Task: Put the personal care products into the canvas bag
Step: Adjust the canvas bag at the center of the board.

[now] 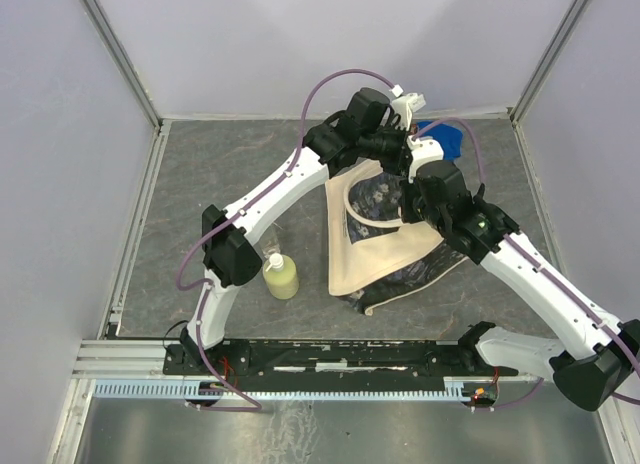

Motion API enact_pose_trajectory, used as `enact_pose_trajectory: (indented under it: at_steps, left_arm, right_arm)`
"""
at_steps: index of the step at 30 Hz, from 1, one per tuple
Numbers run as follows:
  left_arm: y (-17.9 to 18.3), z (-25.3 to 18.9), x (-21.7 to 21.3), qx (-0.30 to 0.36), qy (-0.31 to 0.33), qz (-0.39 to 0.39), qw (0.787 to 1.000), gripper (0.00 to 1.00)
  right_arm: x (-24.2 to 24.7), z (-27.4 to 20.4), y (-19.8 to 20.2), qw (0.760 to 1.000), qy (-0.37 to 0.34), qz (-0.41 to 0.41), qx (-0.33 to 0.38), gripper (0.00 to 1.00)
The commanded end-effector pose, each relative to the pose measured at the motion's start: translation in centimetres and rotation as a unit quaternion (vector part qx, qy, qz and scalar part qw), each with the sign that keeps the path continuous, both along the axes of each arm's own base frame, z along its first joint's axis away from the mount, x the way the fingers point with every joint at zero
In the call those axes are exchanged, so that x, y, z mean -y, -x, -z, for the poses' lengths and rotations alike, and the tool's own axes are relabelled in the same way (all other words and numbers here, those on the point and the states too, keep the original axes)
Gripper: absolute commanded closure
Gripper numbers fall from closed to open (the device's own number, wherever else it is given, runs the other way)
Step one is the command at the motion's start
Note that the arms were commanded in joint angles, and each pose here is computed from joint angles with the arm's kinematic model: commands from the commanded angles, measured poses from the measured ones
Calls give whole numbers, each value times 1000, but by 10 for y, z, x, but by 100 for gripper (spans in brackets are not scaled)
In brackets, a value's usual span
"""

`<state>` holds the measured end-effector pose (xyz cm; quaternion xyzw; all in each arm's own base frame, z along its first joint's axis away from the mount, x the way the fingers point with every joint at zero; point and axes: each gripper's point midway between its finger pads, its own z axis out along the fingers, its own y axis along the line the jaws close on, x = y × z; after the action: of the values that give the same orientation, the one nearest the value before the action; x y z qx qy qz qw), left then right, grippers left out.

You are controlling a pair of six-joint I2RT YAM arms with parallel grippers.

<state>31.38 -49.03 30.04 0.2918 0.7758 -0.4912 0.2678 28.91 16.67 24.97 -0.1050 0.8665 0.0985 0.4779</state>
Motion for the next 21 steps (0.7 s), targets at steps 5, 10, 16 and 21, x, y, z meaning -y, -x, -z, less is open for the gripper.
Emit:
enact_pose_trajectory:
  at_steps: [5, 10, 16, 21]
  left_arm:
    - [-2, -15, -1, 23, 8, -3, 1000, 97]
    - [-8, -16, -6, 23, 6, -16, 1000, 97]
    - [-17, -19, -12, 22, 7, -33, 999, 97]
    - [-20, -19, -13, 21, 7, -38, 999, 97]
  right_arm:
    - [1, -25, -18, 998, -9, 24, 52, 100]
    - [21, -21, -18, 997, -4, 57, 48, 100]
    - [40, -19, -19, 995, -25, 83, 46, 80]
    - [37, -26, -17, 995, -40, 67, 54, 61]
